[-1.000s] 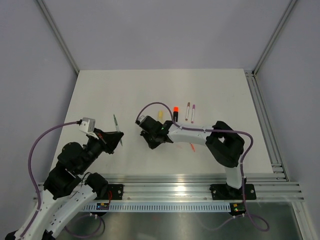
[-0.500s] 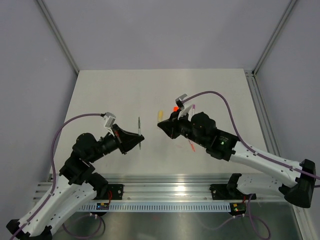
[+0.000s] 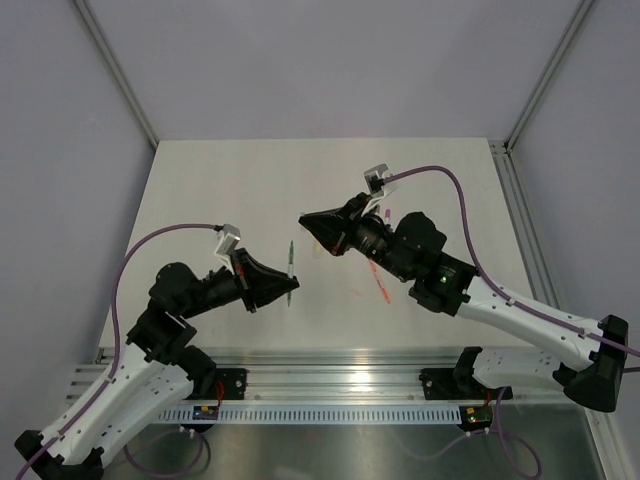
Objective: Insert the pens into the pen caps
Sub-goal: Insert the pen cap onto the pen.
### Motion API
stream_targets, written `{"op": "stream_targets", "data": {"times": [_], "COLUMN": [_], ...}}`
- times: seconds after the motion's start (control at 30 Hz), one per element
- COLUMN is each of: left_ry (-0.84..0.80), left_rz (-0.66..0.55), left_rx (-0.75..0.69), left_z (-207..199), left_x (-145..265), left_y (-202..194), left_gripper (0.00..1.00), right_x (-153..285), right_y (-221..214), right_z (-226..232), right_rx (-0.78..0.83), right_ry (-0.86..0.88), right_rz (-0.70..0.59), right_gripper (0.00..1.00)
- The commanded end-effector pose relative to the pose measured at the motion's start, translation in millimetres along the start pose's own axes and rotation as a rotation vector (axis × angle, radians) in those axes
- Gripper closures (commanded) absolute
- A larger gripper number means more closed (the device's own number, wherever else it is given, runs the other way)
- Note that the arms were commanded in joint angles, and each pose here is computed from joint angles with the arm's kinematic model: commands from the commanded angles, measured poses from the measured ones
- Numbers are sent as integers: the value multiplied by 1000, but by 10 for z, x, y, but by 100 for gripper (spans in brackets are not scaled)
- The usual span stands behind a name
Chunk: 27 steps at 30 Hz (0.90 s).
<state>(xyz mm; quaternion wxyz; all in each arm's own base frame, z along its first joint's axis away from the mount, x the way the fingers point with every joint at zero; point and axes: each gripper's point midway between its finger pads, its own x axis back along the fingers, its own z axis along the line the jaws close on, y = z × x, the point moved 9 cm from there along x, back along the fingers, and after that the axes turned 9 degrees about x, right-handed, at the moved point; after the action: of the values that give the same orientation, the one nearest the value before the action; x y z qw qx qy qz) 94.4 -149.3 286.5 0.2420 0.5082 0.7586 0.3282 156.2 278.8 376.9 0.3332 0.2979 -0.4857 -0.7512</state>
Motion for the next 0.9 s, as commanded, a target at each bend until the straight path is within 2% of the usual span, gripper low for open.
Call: {"op": "stream_targets", "data": {"times": [0.0, 0.3, 0.6, 0.87], "left_ry": [-75, -48, -7, 9], "left_rz": [-11, -31, -57, -71], "left_rx": [-38, -24, -36, -36], "left_z": [-89, -61, -60, -49], "left_x": [-16, -32, -1, 3], "left_y": [62, 76, 104, 113], "left_gripper": [100, 100, 100, 100], "right_x": [-100, -116, -96, -58], "right_y": [327, 234, 46, -20], "right_z": [130, 134, 117, 109], "right_rx": [-58, -70, -80, -99], "right_ry": [61, 106, 130, 140], "right_rz": [-156, -168, -96, -92], "right_gripper": [100, 100, 100, 100]}}
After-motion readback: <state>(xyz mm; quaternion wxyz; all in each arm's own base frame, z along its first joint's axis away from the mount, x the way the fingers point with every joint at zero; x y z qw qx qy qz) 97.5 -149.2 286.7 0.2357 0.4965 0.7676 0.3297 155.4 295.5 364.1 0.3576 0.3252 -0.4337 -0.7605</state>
